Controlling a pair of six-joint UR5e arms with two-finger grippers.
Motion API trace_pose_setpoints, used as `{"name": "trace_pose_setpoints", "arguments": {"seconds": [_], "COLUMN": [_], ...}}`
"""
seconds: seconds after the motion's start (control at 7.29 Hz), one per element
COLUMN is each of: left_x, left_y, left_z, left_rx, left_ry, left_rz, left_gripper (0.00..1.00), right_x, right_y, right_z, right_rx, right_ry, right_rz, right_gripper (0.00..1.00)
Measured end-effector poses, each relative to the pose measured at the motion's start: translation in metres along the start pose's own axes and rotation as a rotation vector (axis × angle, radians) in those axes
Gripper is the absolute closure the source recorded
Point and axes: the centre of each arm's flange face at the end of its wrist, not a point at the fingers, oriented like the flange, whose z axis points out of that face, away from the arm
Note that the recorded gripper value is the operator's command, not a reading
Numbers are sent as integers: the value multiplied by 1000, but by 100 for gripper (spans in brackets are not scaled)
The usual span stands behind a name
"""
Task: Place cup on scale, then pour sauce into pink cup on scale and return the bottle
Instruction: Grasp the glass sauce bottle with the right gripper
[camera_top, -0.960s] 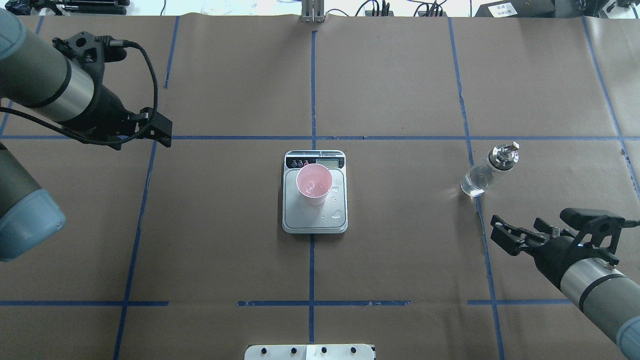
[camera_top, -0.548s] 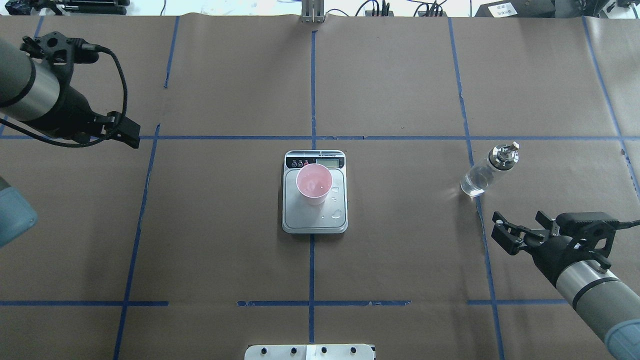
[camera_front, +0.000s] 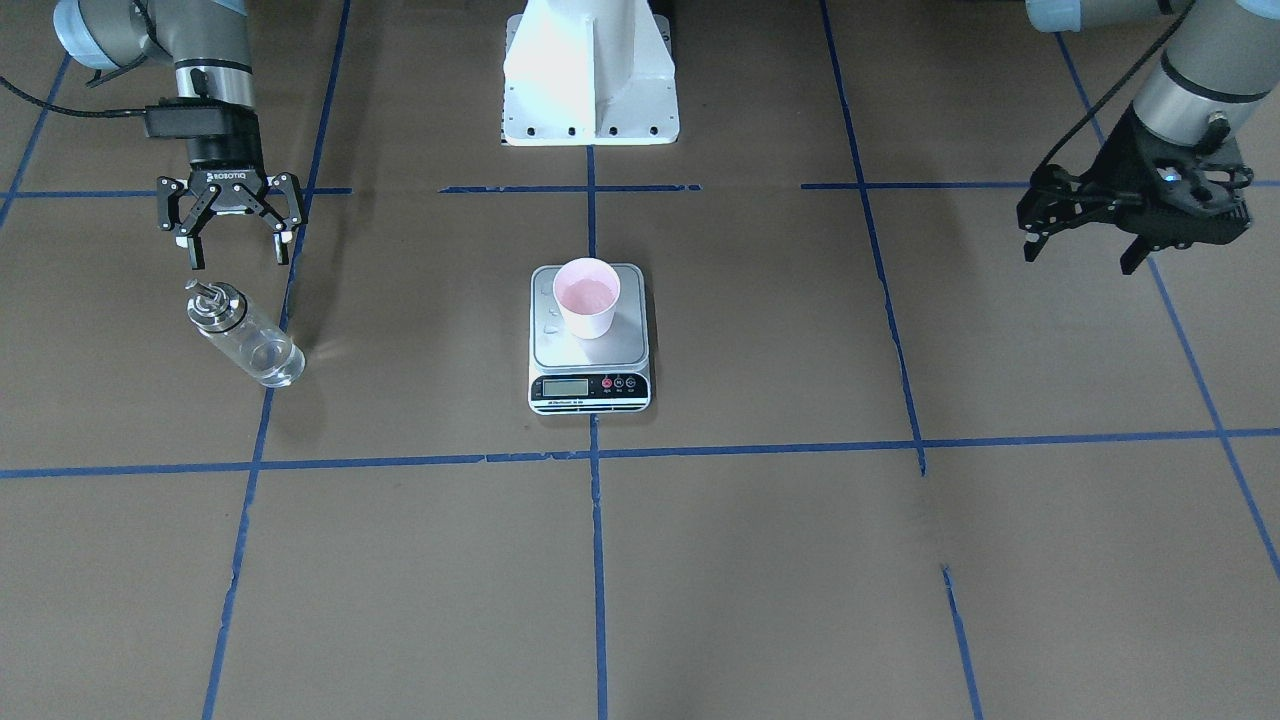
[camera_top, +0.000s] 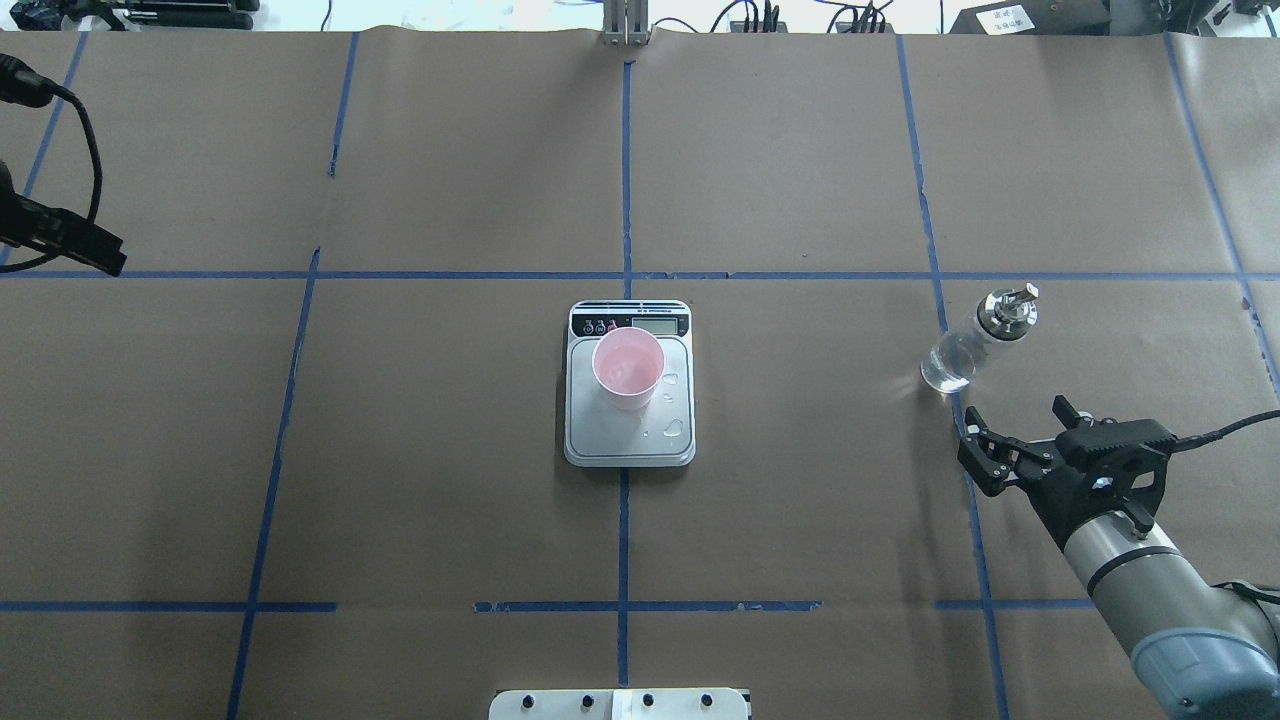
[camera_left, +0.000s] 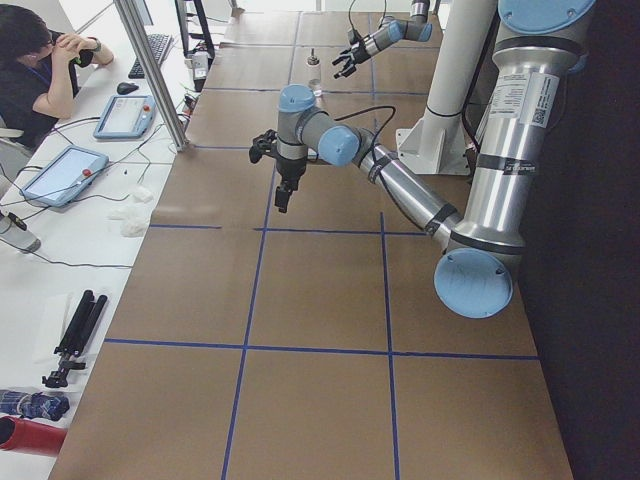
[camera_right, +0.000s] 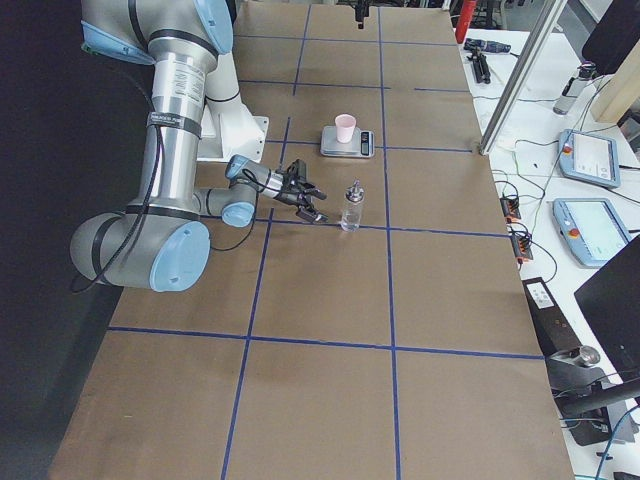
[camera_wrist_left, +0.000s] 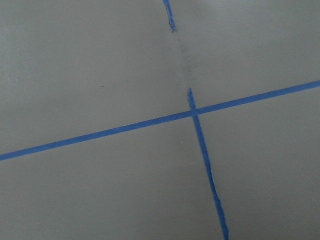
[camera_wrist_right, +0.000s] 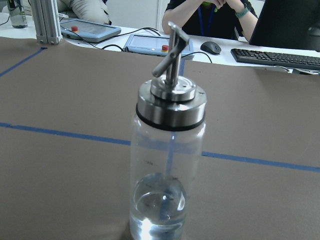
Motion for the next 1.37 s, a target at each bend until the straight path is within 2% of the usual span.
{"name": "trace_pose_setpoints", "arguments": {"seconds": [0.55, 0.96, 1.37], "left_x": [-42, -47, -50], "left_y": [-4, -6, -8], "left_z": [-5, -8, -8], "left_rx": [9, 15, 15], "left_ry": [-34, -39, -41], "left_rz": [18, 9, 2], "left_gripper": [0, 0, 0], "right_x": [-3, 8, -7], "right_y": [9, 0, -4], "right_z": [45, 62, 75], "right_rx": [70, 98, 113], "right_ry": [-26, 0, 1], "right_rz": [5, -14, -11], "right_gripper": [0, 0, 0]}}
